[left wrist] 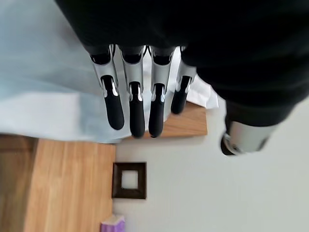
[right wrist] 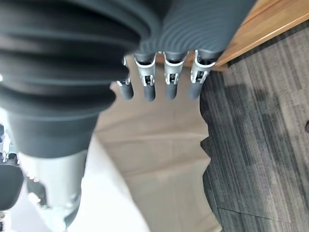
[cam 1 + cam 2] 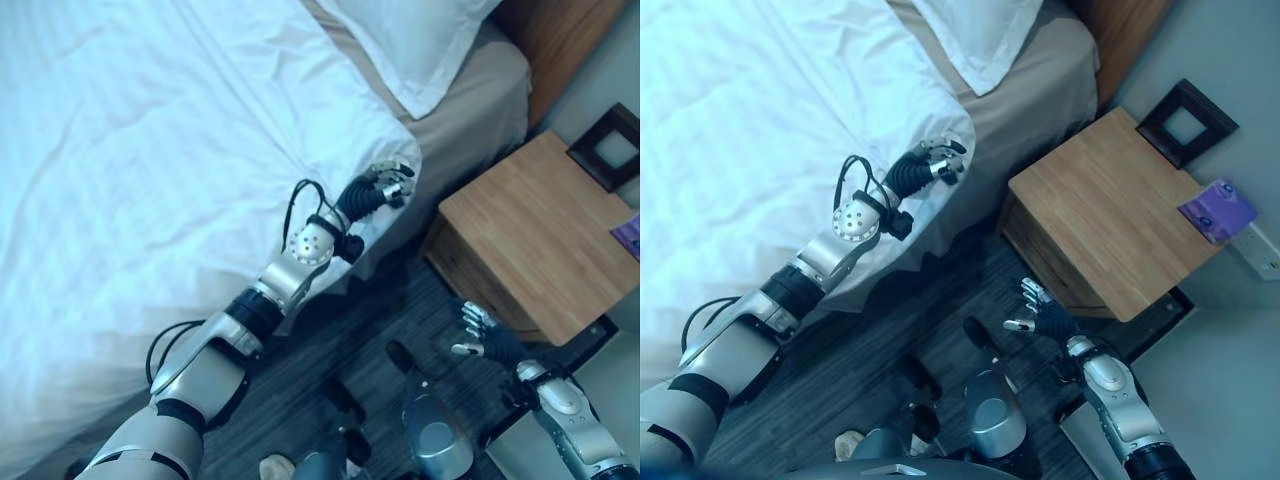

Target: Making the bed.

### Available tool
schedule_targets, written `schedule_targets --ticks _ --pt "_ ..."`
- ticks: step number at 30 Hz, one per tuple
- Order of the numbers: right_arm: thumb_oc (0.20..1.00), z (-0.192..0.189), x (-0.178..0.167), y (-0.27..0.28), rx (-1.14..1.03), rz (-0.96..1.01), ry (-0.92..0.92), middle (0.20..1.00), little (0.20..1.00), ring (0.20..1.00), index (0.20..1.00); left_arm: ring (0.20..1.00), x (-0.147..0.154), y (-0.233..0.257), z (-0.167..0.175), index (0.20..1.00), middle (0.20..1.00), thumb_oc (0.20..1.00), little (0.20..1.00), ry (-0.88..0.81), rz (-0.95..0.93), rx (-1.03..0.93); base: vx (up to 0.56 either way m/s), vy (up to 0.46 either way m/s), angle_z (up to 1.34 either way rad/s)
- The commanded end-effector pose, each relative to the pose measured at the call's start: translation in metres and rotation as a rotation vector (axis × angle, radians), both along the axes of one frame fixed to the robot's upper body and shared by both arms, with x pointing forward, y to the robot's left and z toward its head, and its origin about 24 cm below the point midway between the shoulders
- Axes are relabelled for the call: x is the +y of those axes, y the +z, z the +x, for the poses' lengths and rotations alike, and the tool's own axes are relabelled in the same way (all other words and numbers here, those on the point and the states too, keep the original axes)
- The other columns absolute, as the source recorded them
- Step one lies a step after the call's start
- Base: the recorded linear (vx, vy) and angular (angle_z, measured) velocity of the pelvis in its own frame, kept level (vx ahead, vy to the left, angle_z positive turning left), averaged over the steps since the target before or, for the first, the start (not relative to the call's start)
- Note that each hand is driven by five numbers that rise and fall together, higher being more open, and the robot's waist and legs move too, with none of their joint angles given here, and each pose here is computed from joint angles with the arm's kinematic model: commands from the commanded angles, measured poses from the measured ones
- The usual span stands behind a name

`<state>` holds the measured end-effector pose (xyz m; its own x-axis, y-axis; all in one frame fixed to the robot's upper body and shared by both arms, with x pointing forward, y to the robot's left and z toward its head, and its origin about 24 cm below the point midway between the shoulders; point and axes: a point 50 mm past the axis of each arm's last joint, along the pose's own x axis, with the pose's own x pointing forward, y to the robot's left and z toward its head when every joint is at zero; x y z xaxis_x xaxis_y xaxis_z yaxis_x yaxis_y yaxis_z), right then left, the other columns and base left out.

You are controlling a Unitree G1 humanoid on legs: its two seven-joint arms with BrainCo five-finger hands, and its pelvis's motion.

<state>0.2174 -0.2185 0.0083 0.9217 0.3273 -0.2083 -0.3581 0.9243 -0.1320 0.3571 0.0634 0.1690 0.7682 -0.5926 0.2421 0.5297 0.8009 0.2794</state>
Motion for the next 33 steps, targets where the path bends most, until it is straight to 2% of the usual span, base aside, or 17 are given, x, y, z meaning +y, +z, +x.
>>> schedule_targets --ticks 1,8,10,11,12,13,14,15,16,17,19,24,27,30,32,33 --pt "1.0 -0.014 -0.012 -0.001 0.014 0.049 -0.028 1.0 1.0 1.0 1.0 1.0 0.007 0.024 -0.005 1.0 1.0 1.0 1.0 -0.065 -0.162 -0.061 0.01 -0.03 -0.06" --pt "1.0 -0.014 -0.024 0.003 -0.019 0.141 -0.144 1.0 1.0 1.0 1.0 1.0 0.028 0.027 -0.034 1.0 1.0 1.0 1.0 -0.181 -0.319 -0.048 0.0 -0.027 0.03" --pt "1.0 -0.001 -0.036 0.028 -0.162 0.175 -0.232 1.0 1.0 1.0 1.0 1.0 0.051 0.034 -0.058 1.0 1.0 1.0 1.0 -0.232 -0.459 -0.08 0.01 -0.027 0.13" --pt "1.0 -0.001 -0.036 0.027 -0.161 0.175 -0.231 1.0 1.0 1.0 1.0 1.0 0.051 0.034 -0.058 1.0 1.0 1.0 1.0 -0.231 -0.459 -0.079 0.01 -0.027 0.05" --pt "1.0 0.023 -0.045 0.063 -0.336 0.13 -0.277 1.0 1.0 1.0 1.0 1.0 0.071 0.028 -0.07 1.0 1.0 1.0 1.0 -0.218 -0.604 -0.065 0.01 -0.015 0.04" --pt "1.0 0.023 -0.045 0.063 -0.336 0.13 -0.277 1.0 1.0 1.0 1.0 1.0 0.071 0.028 -0.07 1.0 1.0 1.0 1.0 -0.218 -0.604 -0.065 0.0 0.0 0.0" --pt "1.0 0.036 -0.046 0.082 -0.429 0.111 -0.3 1.0 1.0 1.0 1.0 1.0 0.079 0.02 -0.074 1.0 1.0 1.0 1.0 -0.189 -0.668 -0.047 0.0 -0.027 0.13" --pt "0.58 0.054 -0.044 0.107 -0.521 0.075 -0.3 0.58 0.58 0.58 0.58 1.0 0.083 0.014 -0.076 1.0 1.0 1.0 1.0 -0.169 -0.717 -0.032 0.0 -0.03 0.2" --pt "0.256 0.067 -0.037 0.13 -0.601 0.078 -0.284 0.256 0.256 0.256 0.256 1.0 0.085 0.008 -0.079 1.0 1.0 1.0 1.0 -0.149 -0.764 -0.016 -0.02 -0.026 0.26" --pt "0.2 0.075 -0.03 0.142 -0.642 0.1 -0.279 0.2 0.2 0.2 0.2 1.0 0.087 0.003 -0.08 1.0 1.0 1.0 1.0 -0.114 -0.797 -0.003 -0.04 -0.034 0.14" --pt "0.2 0.102 -0.007 0.179 -0.718 0.229 -0.248 0.2 0.2 0.2 0.2 1.0 0.102 -0.023 -0.082 1.0 1.0 1.0 1.0 0.014 -0.883 0.098 -0.07 -0.036 0.11" --pt "0.2 0.135 0.008 0.215 -0.726 0.256 -0.231 0.2 0.2 0.2 0.2 1.0 0.119 -0.046 -0.091 1.0 1.0 1.0 1.0 0.093 -0.861 0.199 -0.04 -0.03 0.29" --pt "0.2 0.149 0.014 0.222 -0.692 0.288 -0.234 0.2 0.2 0.2 0.2 1.0 0.128 -0.057 -0.098 1.0 1.0 1.0 1.0 0.135 -0.85 0.244 -0.01 -0.04 0.19" --pt "0.2 0.178 0.023 0.228 -0.548 0.419 -0.258 0.2 0.2 0.2 0.2 1.0 0.135 -0.069 -0.108 1.0 1.0 1.0 1.0 0.171 -0.837 0.296 -0.03 -0.043 0.22" --pt "0.2 0.179 0.024 0.229 -0.55 0.42 -0.255 0.2 0.2 0.2 0.2 1.0 0.136 -0.069 -0.108 1.0 1.0 1.0 1.0 0.172 -0.838 0.294 -0.01 -0.018 0.18" --pt "0.2 0.196 0.013 0.233 -0.463 0.479 -0.387 0.2 0.2 0.2 0.2 1.0 0.136 -0.069 -0.108 1.0 1.0 1.0 1.0 0.176 -0.774 0.294 -0.03 -0.035 0.15"
